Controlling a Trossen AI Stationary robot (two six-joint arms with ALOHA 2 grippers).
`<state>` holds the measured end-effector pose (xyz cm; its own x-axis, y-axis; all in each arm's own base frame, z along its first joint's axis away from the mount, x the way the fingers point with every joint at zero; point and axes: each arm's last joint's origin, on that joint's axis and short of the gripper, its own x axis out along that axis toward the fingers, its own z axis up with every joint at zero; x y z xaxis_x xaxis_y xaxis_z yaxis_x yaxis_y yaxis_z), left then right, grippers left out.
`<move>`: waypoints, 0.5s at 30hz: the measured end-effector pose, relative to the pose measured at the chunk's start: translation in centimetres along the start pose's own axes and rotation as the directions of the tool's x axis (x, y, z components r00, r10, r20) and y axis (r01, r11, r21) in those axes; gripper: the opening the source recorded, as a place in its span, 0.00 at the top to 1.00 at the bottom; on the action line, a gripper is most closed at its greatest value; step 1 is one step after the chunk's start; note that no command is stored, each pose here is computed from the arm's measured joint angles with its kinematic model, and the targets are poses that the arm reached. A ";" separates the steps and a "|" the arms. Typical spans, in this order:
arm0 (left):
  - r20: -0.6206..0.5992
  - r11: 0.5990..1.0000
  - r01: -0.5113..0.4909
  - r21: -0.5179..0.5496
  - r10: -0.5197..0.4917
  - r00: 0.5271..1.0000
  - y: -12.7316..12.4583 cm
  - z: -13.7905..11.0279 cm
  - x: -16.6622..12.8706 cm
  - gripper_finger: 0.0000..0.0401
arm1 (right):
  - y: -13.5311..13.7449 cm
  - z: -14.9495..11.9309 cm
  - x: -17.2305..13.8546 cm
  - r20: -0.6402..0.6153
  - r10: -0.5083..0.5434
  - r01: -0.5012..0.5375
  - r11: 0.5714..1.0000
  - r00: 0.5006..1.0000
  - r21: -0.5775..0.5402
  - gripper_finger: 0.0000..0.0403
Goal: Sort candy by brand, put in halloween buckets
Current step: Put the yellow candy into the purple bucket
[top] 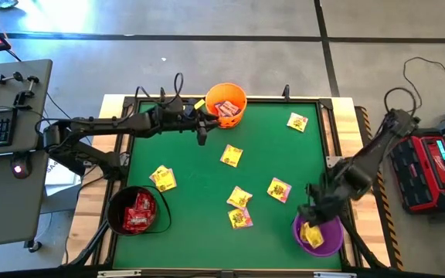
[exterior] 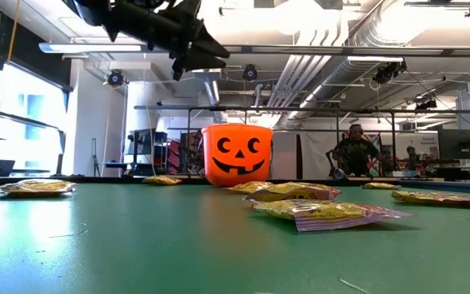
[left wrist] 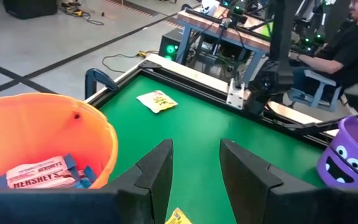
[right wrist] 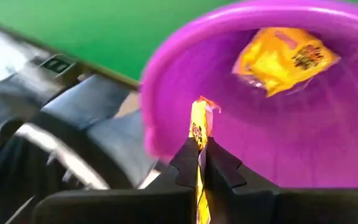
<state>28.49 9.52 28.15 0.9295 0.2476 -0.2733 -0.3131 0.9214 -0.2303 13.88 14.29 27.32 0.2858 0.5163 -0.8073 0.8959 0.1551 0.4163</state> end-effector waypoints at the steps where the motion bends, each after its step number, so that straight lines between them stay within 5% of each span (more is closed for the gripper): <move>1: 0.001 1.000 -0.003 -0.001 0.003 1.000 0.1 0.0 0.0 0.69 | 0.0 -0.2 0.6 0.019 -0.021 0.021 1.000 1.000 0.014 1.00; 8: 0.006 1.000 -0.021 -0.008 0.021 1.000 0.8 0.2 -0.1 0.69 | -0.7 -0.6 3.6 0.146 -0.216 0.204 0.975 0.965 0.092 1.00; 15: -0.020 1.000 -0.021 0.006 0.021 1.000 1.1 0.0 -0.1 0.69 | 0.3 -1.7 1.9 0.195 -0.293 0.282 0.956 0.936 0.083 0.91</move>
<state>28.06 10.53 27.92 0.9186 0.2609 -0.2968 -0.3314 0.9178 -0.2188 14.11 16.72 26.59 0.0713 0.2733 -0.9593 0.9650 0.2243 0.1357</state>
